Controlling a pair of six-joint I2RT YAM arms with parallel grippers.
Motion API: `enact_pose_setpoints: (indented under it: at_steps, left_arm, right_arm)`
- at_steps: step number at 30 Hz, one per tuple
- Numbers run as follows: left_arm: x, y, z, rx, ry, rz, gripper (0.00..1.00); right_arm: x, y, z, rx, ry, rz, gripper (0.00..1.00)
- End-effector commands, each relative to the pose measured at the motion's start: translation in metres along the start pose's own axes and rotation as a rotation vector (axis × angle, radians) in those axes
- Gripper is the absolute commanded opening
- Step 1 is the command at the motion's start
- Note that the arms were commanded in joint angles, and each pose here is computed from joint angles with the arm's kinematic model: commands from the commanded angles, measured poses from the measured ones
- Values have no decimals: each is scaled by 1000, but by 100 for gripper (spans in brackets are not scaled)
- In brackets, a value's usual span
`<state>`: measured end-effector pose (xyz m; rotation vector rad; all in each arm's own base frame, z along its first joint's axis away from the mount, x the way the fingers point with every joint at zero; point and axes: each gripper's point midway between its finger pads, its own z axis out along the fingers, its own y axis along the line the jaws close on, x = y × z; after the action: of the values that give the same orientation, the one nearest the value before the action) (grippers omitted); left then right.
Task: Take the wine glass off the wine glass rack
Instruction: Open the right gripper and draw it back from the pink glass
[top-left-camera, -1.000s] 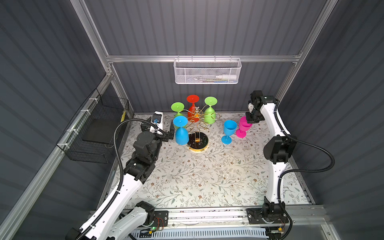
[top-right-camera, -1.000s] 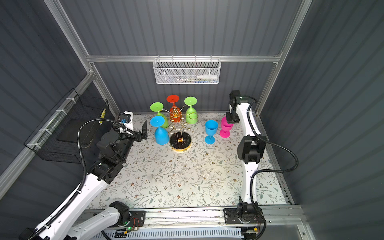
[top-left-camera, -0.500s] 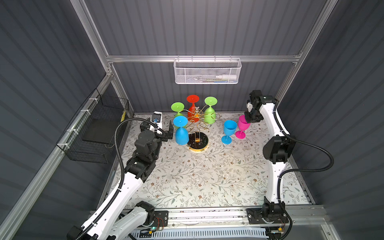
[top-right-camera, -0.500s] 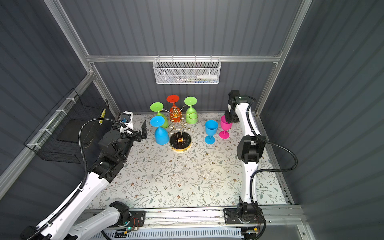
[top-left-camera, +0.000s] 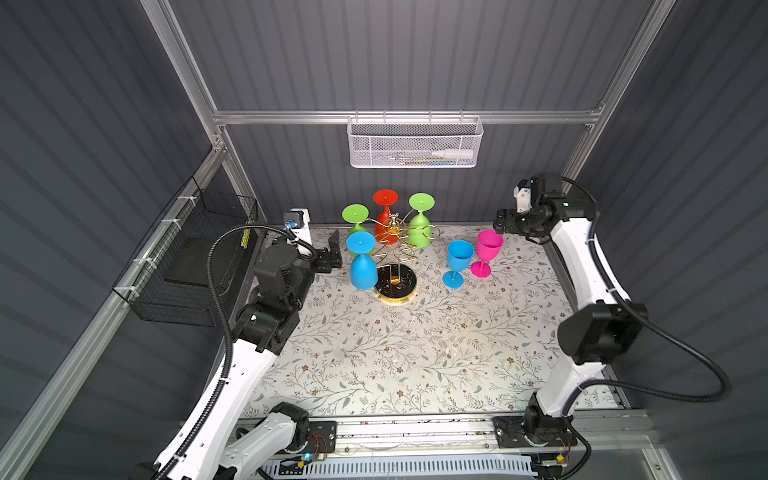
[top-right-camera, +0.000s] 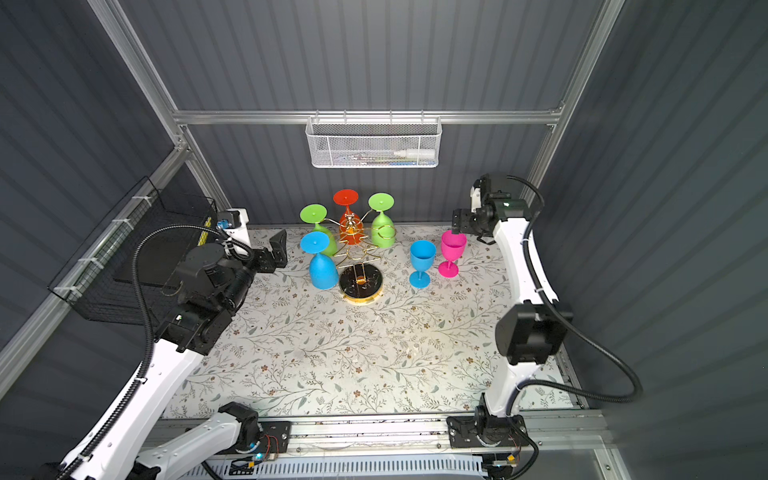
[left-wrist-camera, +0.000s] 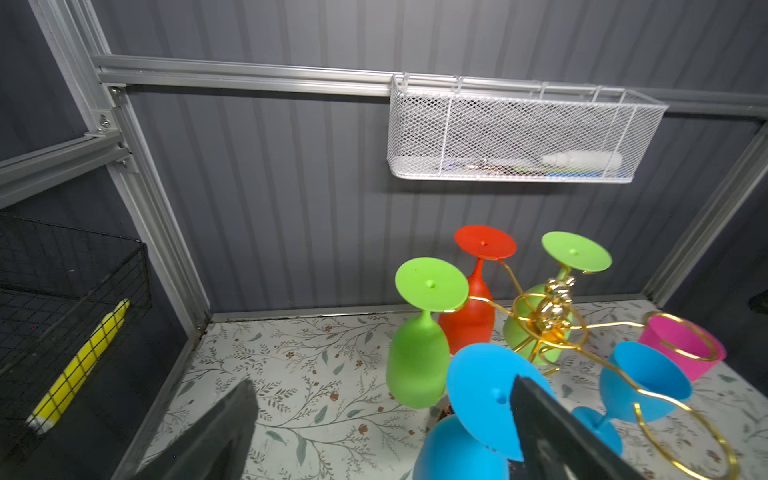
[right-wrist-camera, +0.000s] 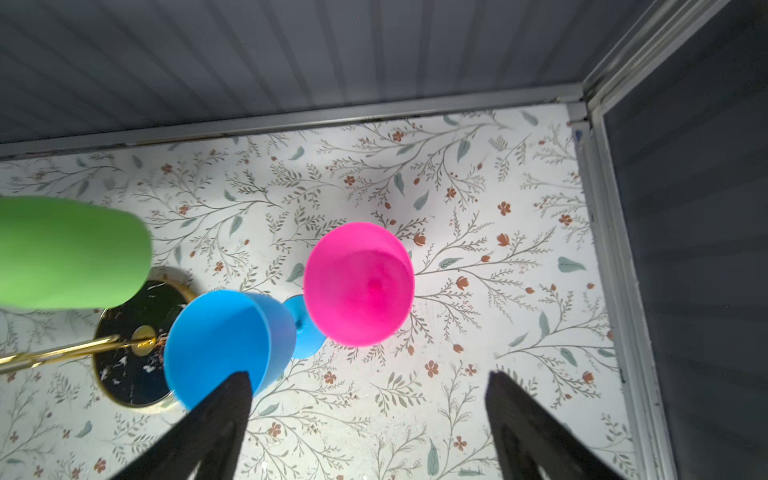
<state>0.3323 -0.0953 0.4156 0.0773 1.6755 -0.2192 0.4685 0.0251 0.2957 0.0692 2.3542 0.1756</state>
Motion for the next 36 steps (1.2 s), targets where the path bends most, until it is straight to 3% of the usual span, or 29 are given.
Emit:
enact_pose_setpoints:
  at_steps: [1, 4, 7, 15, 22, 36]
  left_arm:
    - [23, -23, -1, 181, 210, -176, 92]
    - [31, -28, 0, 273, 284, -306, 85]
    - [31, -25, -6, 320, 283, -392, 85]
    - [63, -27, 15, 513, 426, -598, 81]
    - [77, -34, 27, 586, 477, -600, 78]
    - [93, -52, 50, 663, 506, -603, 69]
  right_arm:
    - [-26, 19, -25, -125, -210, 43, 94]
    - [-14, 26, -36, -178, -229, 68, 95]
    - [-2, 34, -41, -231, -226, 84, 96]
    - [33, 45, -46, -328, -214, 124, 96]
    - [59, 44, -42, -338, -195, 141, 96]
    - [70, 51, -42, -395, -181, 171, 96]
